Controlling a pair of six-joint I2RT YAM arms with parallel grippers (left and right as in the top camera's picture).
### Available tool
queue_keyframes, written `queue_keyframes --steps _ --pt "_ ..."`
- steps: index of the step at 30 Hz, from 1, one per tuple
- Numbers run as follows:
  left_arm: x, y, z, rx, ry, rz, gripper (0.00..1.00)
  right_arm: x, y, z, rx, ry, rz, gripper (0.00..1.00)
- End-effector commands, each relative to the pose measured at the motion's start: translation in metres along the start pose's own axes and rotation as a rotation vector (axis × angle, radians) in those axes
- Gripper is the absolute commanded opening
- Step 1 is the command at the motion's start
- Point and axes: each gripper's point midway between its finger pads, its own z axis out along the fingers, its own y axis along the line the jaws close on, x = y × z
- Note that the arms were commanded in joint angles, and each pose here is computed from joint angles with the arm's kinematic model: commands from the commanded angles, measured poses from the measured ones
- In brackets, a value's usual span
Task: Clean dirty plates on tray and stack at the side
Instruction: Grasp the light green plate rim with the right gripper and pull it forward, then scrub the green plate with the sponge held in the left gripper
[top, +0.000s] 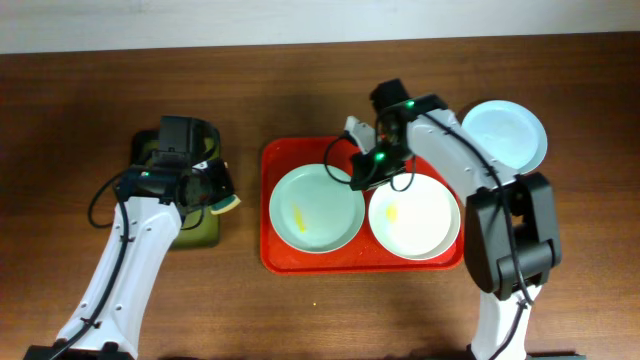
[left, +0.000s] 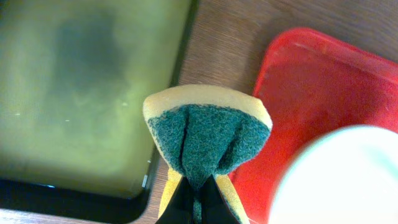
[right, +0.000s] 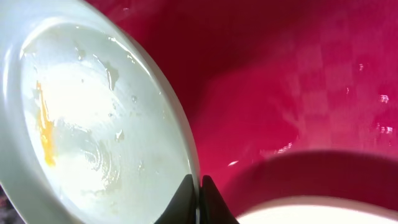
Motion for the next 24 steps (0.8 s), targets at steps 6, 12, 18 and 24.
queue_keyframes --steps 6,12,18,24 --pt "-0.002 -0.018 -0.009 0.051 -0.023 0.083 0.0 0.006 0.003 0.022 0.131 0.008 -0.064 0.04" --pt "-0.002 -0.018 -0.009 0.051 -0.023 0.083 0.0 0.017 0.017 0.039 0.101 0.038 -0.177 0.04" --pt "-0.002 -0.018 -0.009 0.051 -0.022 0.082 0.0 0.015 0.024 0.042 0.101 0.033 -0.199 0.04" --pt "0.003 -0.028 -0.009 0.098 0.0 0.091 0.0 0.007 0.003 0.041 0.218 0.006 -0.092 0.04"
